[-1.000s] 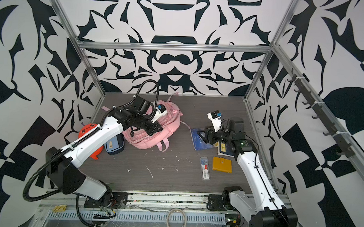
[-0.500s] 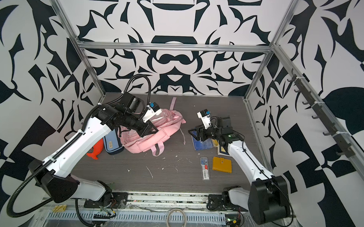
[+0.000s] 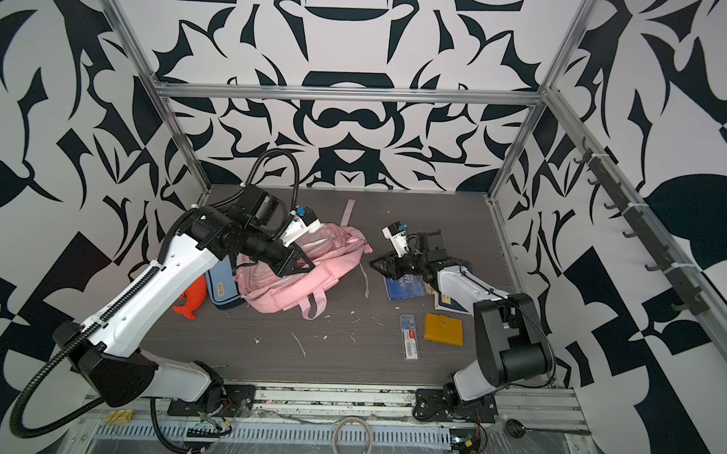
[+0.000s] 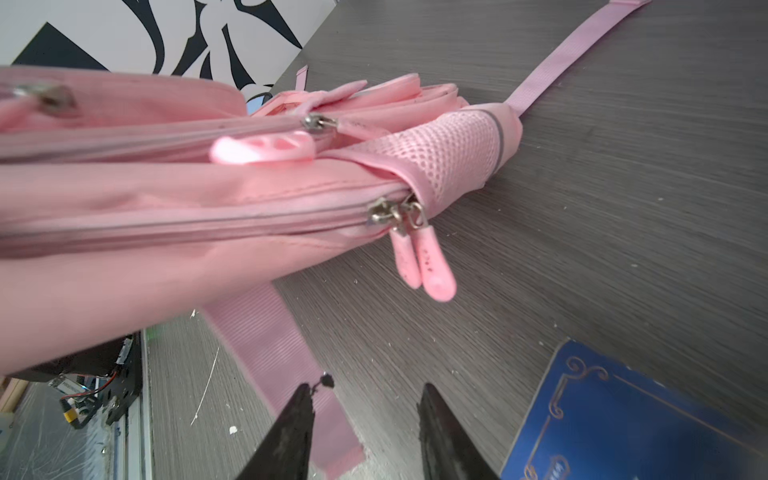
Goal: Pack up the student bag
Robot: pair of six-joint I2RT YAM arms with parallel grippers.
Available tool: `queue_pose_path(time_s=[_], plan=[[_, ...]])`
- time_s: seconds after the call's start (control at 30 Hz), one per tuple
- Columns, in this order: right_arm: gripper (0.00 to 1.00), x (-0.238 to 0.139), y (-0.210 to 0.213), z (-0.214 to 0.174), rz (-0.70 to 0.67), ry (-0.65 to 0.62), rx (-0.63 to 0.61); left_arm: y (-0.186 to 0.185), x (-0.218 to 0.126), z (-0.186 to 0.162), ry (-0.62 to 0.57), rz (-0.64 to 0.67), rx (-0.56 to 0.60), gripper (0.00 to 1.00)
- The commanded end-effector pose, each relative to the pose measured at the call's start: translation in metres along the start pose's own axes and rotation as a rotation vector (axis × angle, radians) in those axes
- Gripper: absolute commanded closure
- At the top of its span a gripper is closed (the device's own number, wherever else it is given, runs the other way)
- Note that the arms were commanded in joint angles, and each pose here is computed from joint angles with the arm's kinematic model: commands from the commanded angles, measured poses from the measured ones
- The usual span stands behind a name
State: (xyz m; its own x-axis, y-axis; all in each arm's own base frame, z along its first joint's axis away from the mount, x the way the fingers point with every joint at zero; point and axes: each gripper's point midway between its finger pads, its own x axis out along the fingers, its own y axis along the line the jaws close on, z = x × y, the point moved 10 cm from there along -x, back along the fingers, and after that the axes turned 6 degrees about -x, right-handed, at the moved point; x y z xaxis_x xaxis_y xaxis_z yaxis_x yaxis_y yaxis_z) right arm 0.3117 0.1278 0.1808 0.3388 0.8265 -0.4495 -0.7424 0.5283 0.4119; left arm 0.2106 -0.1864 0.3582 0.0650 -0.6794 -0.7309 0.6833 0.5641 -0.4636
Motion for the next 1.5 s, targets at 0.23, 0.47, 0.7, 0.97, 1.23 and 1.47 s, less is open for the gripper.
queue_pose_path(time_s=[0.23,0.47,0.7,0.97,1.23,1.47], plan=[[0.64,0.027,-0.006,0.043,0.059,-0.092,-0.105,-0.013,-0.014,0.005,-0.033,-0.067,0.022,1.0],[0.57,0.038,-0.017,0.042,0.027,-0.079,-0.089,-0.011,-0.01,0.006,-0.026,-0.073,0.023,1.0],[0.43,0.042,-0.019,0.045,0.019,-0.087,-0.098,-0.009,-0.007,0.009,-0.021,-0.079,0.021,1.0],[0.53,0.047,-0.021,0.045,0.06,-0.082,-0.109,-0.009,-0.005,0.008,-0.011,-0.088,0.015,1.0],[0.69,0.051,-0.024,0.047,0.08,-0.055,-0.137,-0.008,-0.004,0.009,-0.003,-0.096,0.01,1.0],[0.9,0.045,-0.02,0.05,0.058,-0.046,-0.167,-0.007,-0.002,0.008,0.005,-0.09,0.007,1.0]])
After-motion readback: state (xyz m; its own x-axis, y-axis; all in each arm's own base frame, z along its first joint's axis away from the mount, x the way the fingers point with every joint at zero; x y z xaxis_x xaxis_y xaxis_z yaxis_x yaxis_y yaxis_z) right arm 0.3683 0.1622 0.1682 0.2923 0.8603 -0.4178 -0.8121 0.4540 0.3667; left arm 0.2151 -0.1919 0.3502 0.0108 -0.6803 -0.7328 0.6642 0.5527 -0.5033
